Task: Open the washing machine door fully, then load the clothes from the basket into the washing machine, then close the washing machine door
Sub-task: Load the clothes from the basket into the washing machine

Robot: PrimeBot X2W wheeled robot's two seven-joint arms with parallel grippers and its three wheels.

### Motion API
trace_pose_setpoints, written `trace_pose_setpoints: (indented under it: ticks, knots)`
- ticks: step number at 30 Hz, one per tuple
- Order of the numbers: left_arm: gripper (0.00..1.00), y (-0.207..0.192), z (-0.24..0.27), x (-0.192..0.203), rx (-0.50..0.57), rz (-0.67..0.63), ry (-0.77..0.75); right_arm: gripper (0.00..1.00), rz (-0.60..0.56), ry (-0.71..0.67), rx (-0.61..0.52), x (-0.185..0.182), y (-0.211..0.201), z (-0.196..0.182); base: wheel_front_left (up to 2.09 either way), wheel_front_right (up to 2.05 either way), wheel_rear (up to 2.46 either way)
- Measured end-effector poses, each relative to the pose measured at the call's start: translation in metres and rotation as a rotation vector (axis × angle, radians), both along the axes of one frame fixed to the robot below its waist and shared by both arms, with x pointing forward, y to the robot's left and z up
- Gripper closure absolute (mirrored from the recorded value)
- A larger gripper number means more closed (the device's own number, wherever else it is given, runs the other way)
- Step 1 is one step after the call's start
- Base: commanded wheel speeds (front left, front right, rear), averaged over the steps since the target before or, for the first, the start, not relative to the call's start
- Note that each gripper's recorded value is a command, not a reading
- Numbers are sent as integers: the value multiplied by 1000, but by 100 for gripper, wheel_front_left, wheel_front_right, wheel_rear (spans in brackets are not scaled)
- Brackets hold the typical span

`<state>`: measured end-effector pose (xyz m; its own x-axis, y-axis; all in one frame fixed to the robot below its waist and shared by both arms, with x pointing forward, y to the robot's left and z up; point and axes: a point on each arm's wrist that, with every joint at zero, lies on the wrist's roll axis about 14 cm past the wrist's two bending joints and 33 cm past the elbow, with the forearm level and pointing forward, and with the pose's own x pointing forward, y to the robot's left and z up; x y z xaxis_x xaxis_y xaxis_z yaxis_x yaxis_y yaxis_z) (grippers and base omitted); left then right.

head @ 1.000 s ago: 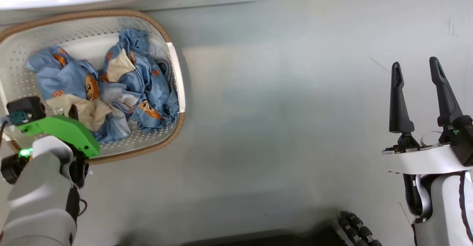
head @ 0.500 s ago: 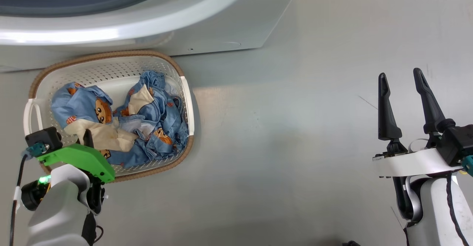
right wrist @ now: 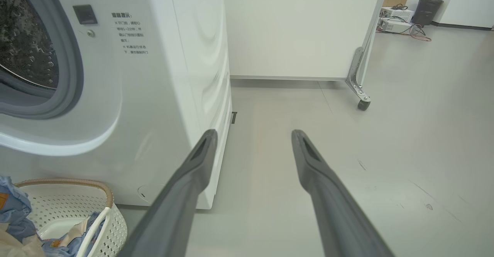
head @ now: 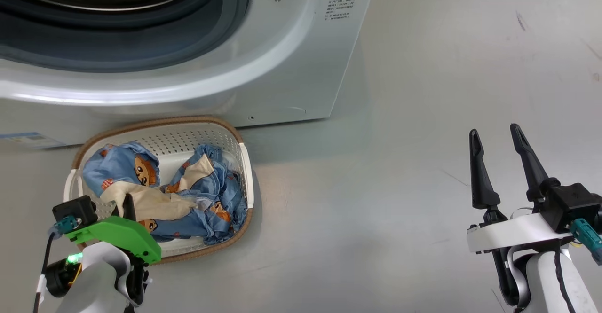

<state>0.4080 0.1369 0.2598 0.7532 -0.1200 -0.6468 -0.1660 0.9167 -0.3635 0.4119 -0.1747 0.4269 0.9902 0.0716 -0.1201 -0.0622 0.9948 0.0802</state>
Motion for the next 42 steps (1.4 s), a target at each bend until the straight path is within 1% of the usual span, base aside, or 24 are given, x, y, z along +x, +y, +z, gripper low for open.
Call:
trace_pose_setpoints:
  ticks: [5,12,18,25,36,42]
  knots:
    - [100,-1,24,-3,-10,1,-66,0,6,-33,4,-12,3,16,0,0,0]
    - [100,3,70,2,-25,21,-216,0,7,-52,7,-35,2,28,0,0,0]
    - [100,15,97,-22,-3,37,-297,0,22,-76,2,-58,4,39,0,0,0]
    - [100,25,135,-34,16,50,-423,0,45,-95,-3,-82,7,46,0,0,0]
    - [100,32,170,-61,61,37,-552,0,86,-156,3,-94,19,63,0,0,0]
    - [100,34,187,-65,73,39,-611,0,84,-172,-7,-95,16,68,0,0,0]
